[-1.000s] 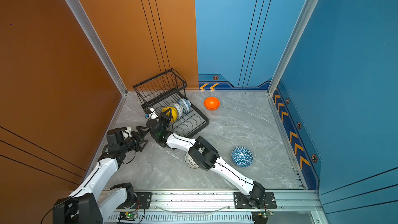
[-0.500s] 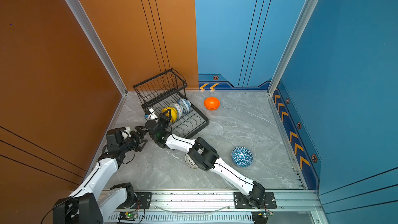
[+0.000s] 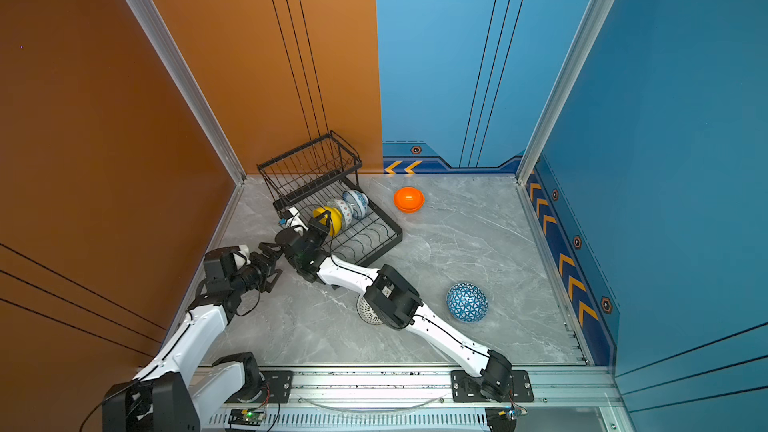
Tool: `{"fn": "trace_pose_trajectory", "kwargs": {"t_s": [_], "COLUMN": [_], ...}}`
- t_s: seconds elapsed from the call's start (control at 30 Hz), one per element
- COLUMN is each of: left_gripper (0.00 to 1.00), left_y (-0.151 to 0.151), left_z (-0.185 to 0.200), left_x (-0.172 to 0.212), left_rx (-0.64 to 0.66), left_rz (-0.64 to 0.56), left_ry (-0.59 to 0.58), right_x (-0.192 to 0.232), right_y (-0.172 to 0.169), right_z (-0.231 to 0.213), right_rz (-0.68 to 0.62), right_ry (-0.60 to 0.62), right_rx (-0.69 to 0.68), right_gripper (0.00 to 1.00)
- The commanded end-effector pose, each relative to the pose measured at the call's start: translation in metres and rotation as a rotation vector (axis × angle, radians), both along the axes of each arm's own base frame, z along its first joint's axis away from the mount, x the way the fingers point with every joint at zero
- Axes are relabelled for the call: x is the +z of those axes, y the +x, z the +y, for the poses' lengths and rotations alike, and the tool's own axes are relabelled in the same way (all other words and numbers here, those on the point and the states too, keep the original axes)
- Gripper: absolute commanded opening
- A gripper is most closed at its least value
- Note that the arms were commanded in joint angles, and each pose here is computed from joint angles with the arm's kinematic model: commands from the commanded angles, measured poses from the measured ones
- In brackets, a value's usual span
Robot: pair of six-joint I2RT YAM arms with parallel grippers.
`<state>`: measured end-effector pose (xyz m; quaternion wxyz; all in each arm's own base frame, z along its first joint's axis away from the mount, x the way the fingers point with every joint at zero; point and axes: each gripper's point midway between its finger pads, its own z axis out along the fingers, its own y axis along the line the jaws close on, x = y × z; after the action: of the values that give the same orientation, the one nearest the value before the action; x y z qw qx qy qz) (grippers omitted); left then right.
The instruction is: Load the bowls into the dish rack
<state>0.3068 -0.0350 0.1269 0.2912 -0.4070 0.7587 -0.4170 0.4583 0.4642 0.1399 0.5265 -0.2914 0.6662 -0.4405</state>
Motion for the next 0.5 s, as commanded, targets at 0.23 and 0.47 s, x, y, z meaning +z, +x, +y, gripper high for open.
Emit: {"fn": "trace_pose_trajectory", "kwargs": {"t_s": [0.23,0.47], "left_gripper": [0.98,0.98], "left_y": [0.002,0.002], "left_z": [-0.015,-0.015], "left_x": [0.018,0.019], "left_rx": [-0.092,-0.092], "left_rz": [-0.063,-0.064], "left_ry": [-0.004,-0.005], "right_x": [-0.053,-0.049], "right_y": [-0.043,-0.046], "right_z": [0.034,0.034], "right_rz": [0.097,0.11], "right_ry": [-0.125,-0.079], "right_rx": [0.103,0.11], "right_gripper": [0.04,0.03]}}
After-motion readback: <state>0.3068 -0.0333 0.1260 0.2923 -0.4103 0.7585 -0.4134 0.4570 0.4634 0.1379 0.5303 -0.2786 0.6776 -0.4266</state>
